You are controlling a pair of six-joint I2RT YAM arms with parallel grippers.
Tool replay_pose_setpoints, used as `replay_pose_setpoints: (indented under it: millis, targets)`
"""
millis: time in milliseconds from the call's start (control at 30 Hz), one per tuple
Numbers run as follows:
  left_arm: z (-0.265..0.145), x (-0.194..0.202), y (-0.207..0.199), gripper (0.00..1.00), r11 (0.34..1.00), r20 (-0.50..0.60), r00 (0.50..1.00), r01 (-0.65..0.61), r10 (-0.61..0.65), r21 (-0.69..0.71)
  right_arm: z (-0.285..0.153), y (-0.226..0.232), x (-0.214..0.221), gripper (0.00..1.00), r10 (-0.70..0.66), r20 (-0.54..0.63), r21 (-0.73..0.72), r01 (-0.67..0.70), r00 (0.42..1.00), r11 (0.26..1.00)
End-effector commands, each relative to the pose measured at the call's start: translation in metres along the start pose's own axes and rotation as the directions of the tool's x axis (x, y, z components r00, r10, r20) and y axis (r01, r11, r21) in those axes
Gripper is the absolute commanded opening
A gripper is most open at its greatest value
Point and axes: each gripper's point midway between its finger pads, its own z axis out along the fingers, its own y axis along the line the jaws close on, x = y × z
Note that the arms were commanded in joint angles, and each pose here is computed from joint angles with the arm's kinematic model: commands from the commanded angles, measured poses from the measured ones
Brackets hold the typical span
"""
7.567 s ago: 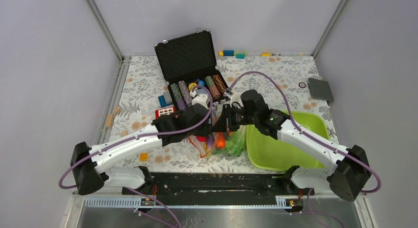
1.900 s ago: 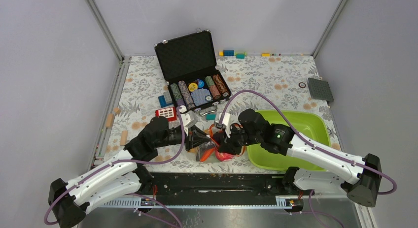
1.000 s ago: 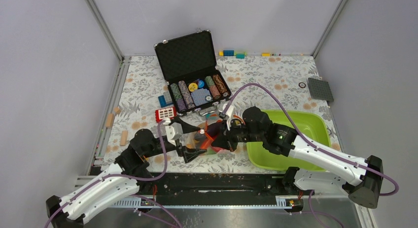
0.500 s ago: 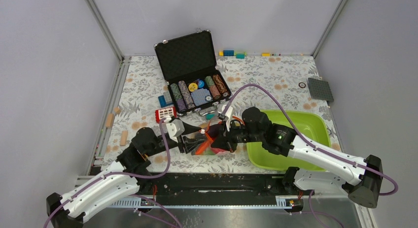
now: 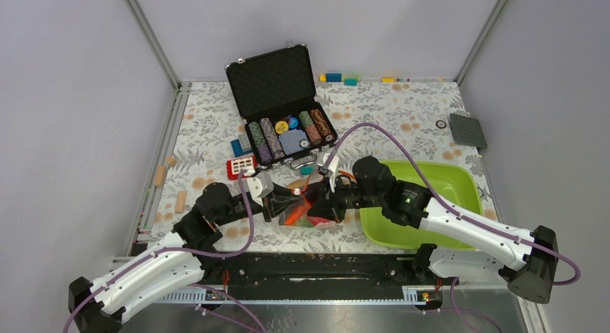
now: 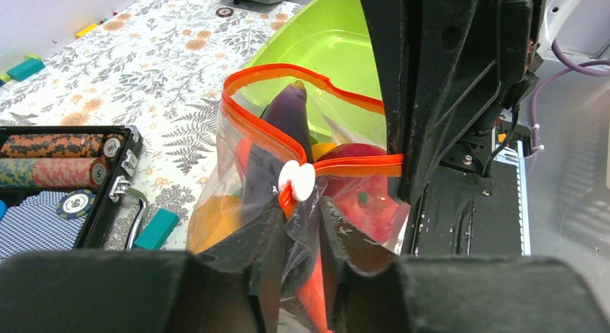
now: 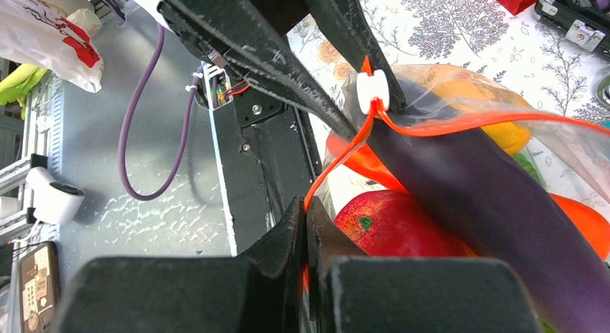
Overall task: Place the food in the zip-top bag and seal the zipper
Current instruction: Zip the zipper food storage bag at the center of the board.
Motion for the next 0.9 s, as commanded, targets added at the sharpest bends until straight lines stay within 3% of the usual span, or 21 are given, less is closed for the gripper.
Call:
replay_pose_setpoints:
  millis: [0,33,167,267,467,567,767,867]
  targets:
    - [0.0,-0.026,-0.004,0.13,0.999,0.065,0.997,-0.038,0.036,0.024,-0.002,0.012,-0.017,0.0,-0.046,0.062,-0.054,0.05,0.997,0.997]
    - [0.0,-0.027,-0.004,0.01,0.999,0.068,0.997,-0.037,0.036,0.019,-0.002,0.012,-0.016,0.0,-0.047,0.059,-0.052,0.05,0.997,0.997]
    - [-0.002,-0.024,-0.005,0.0,0.999,0.059,0.998,-0.035,0.034,0.021,-0.005,0.002,-0.011,0.03,-0.054,0.042,0.004,0.054,0.998,0.999]
    - [-0.002,-0.022,-0.009,0.0,0.999,0.042,0.999,-0.029,0.027,0.046,-0.019,-0.008,-0.016,0.23,-0.124,0.035,0.088,0.121,0.992,0.989]
    - [0.001,-0.026,-0.012,0.0,0.997,-0.004,1.0,-0.003,0.004,0.071,-0.043,-0.005,-0.039,0.45,-0.337,0.045,0.116,0.33,0.94,0.937]
    - [0.002,-0.028,-0.018,0.0,0.995,-0.021,0.999,0.033,-0.031,0.098,-0.045,-0.005,-0.05,0.48,-0.419,0.046,0.12,0.411,0.907,0.904]
    - [0.0,-0.04,0.002,0.0,0.998,0.062,0.997,0.051,-0.049,-0.032,-0.03,0.003,-0.063,0.52,-0.529,0.038,0.029,0.528,0.848,0.849]
    - [-0.004,-0.039,0.008,0.0,0.995,0.055,0.997,0.058,-0.054,-0.076,-0.02,0.001,-0.065,0.48,-0.548,0.01,0.004,0.548,0.837,0.837]
